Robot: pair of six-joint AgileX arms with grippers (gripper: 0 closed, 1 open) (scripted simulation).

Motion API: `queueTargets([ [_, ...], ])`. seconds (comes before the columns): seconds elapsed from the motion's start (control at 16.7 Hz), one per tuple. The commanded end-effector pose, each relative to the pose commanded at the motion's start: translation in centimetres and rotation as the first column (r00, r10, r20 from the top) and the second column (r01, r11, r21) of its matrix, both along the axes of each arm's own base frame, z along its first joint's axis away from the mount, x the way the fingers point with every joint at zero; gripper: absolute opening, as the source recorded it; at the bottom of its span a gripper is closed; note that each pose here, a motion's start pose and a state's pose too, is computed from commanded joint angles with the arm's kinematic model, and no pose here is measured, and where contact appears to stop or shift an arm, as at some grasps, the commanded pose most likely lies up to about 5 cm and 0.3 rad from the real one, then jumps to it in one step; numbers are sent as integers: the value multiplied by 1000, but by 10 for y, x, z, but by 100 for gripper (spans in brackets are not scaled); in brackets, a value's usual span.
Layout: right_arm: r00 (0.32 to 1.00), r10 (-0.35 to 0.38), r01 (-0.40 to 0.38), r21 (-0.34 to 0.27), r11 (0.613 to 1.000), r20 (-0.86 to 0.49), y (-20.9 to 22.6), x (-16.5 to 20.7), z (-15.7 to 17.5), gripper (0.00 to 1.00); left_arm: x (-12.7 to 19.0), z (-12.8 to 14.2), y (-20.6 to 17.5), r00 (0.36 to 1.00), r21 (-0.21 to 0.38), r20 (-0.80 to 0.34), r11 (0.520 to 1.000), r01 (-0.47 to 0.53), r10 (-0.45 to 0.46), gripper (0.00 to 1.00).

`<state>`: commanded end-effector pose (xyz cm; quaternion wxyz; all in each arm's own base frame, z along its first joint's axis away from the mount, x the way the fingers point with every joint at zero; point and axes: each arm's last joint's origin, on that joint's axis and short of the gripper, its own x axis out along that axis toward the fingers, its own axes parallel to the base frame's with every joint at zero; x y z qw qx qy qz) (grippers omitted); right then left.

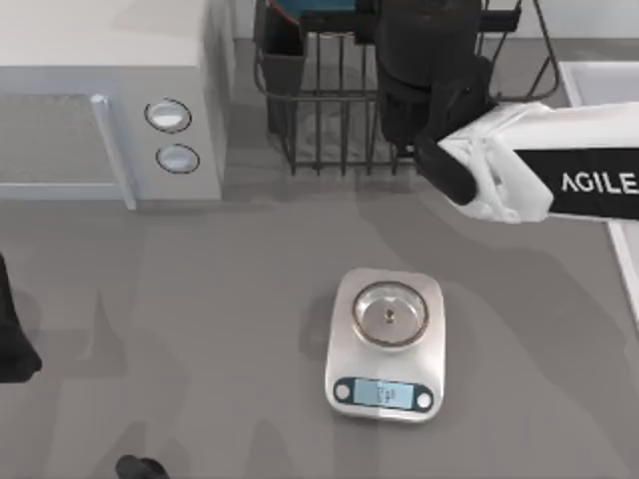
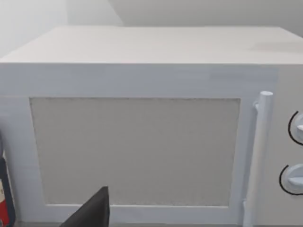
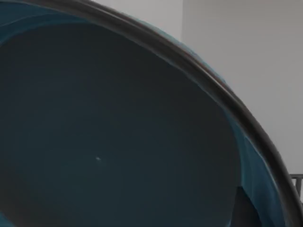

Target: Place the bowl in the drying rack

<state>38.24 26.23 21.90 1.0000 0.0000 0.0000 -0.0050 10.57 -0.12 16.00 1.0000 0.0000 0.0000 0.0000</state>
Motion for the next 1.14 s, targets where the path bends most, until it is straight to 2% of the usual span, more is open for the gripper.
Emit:
queueTargets([
  [0.78, 1000, 0, 0, 0, 1000, 0, 0, 0, 0, 98, 0, 0, 0, 1000, 0, 0, 1000, 0, 0, 100],
  [1.14, 1000, 0, 0, 0, 1000, 0, 0, 0, 0, 100, 0, 0, 0, 1000, 0, 0, 1000, 0, 0, 100],
])
